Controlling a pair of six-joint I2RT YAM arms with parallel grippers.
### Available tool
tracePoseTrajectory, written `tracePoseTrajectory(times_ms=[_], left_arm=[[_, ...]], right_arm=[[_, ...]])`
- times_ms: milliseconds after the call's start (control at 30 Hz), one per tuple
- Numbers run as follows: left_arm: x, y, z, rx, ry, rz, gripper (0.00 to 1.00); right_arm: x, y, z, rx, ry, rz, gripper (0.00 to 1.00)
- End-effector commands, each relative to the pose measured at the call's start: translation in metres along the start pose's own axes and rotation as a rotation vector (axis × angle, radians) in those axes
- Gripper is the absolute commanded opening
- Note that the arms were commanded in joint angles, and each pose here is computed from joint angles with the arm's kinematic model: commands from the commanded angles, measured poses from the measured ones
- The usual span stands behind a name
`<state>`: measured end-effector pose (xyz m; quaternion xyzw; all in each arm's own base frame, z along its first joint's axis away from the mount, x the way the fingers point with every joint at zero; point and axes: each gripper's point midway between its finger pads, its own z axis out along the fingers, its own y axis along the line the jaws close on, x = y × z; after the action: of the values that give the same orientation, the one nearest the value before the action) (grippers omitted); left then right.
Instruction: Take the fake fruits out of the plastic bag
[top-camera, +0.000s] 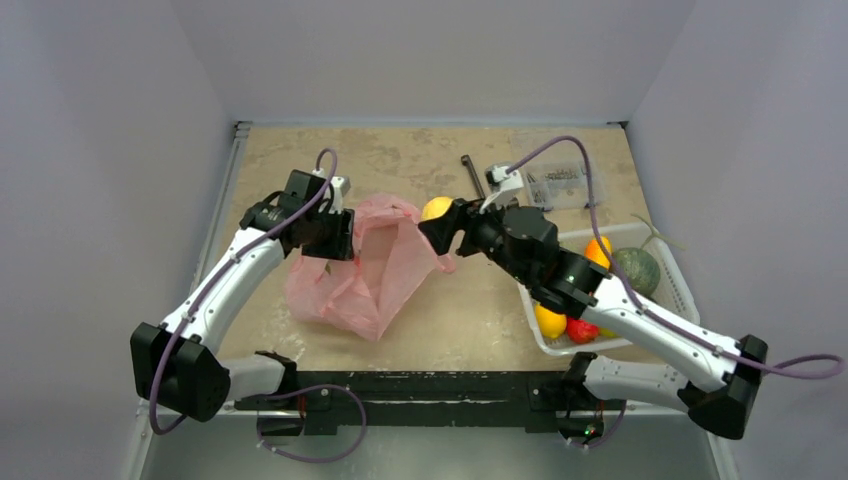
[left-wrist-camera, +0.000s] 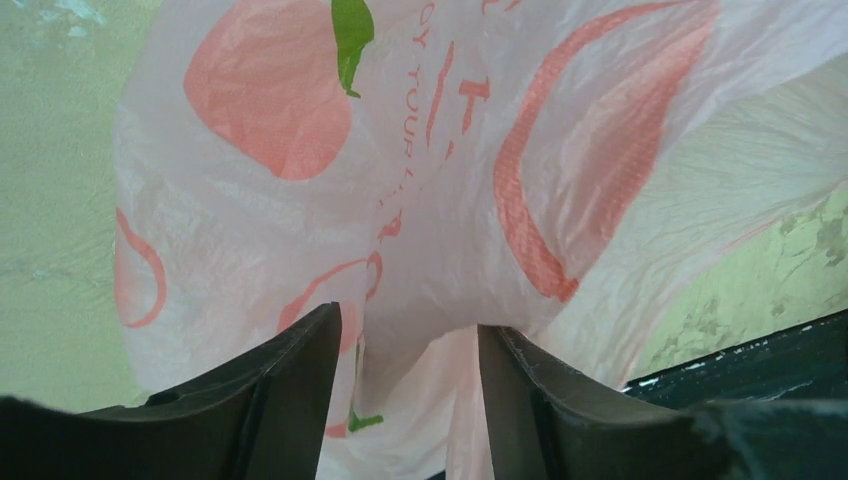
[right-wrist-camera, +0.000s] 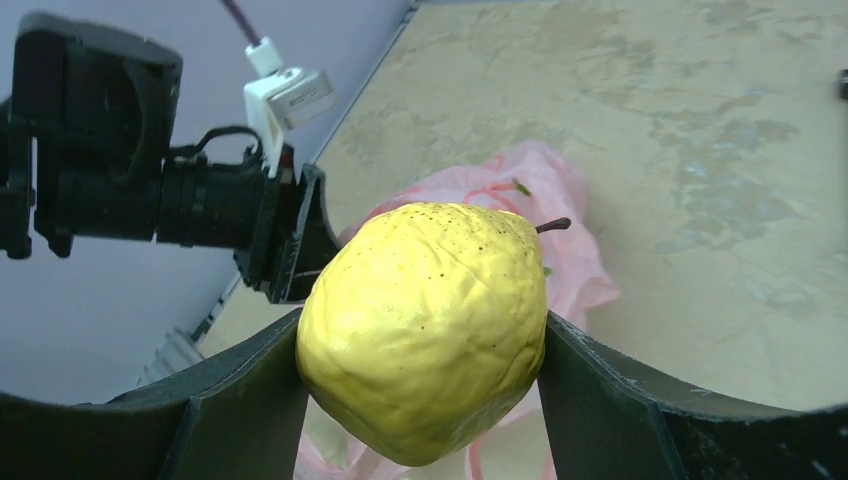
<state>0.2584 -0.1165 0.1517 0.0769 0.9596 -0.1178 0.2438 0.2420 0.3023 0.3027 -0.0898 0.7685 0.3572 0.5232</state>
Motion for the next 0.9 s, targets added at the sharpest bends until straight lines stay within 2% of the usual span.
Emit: tracePoseTrajectory(times_ms=[0,200,267,400,700,867], left_arm=[[-0.008,-0.002,-0.008,0.004,-0.061,0.003,0.56],[-0.012,-0.003,-0.019,0.010,-0.117,0.005,0.68],[-0.014,-0.003,-0.023,0.010,-0.142,0.006,0.70],[-0.018,-0.004,-0.033,0.015,-0.197,0.012,0.74],[-0.026,-0.008,-0.062,0.038,-0.363,0.040,0.82],[-0.029,-0.008,-0.072,0.039,-0.417,0.042,0.84]], right_arm=[[-0.022,-0.049,-0.039,0.211,-0.113,0.093,0.00],[-0.005,-0.144,-0.105,0.652,-0.175,0.191,0.00],[0.001,-0.167,-0.121,0.737,-0.184,0.215,0.00],[0.021,-0.210,-0.133,0.864,-0.123,0.264,0.00],[0.054,-0.269,-0.153,1.038,-0.038,0.438,0.00],[0.069,-0.276,-0.153,1.026,-0.033,0.490,0.00]])
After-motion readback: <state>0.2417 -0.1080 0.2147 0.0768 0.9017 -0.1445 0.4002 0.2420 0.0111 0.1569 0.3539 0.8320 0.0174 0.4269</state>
